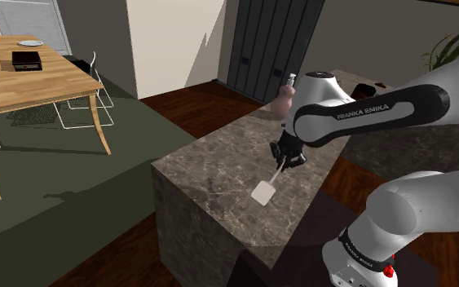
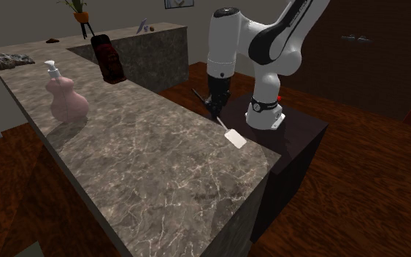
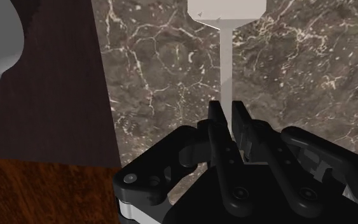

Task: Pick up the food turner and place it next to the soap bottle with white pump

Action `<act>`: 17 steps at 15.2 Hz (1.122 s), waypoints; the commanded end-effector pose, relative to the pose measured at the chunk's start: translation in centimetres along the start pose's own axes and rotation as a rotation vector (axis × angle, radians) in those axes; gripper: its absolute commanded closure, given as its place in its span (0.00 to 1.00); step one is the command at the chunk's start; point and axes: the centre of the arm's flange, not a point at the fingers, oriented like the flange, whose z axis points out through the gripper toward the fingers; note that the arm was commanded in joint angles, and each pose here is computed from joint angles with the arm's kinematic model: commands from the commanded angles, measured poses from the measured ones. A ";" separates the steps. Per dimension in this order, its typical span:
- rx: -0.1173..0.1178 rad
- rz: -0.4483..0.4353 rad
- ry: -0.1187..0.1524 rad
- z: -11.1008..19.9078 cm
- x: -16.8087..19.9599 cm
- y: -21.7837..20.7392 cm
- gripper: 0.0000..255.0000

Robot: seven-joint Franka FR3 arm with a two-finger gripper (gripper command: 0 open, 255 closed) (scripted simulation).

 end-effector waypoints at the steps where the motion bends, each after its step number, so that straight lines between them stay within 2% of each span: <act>1: -0.001 0.000 0.000 -1.0 0.0 0.0 1.00; 17: -0.001 0.000 0.000 -9.5 0.6 0.0 1.00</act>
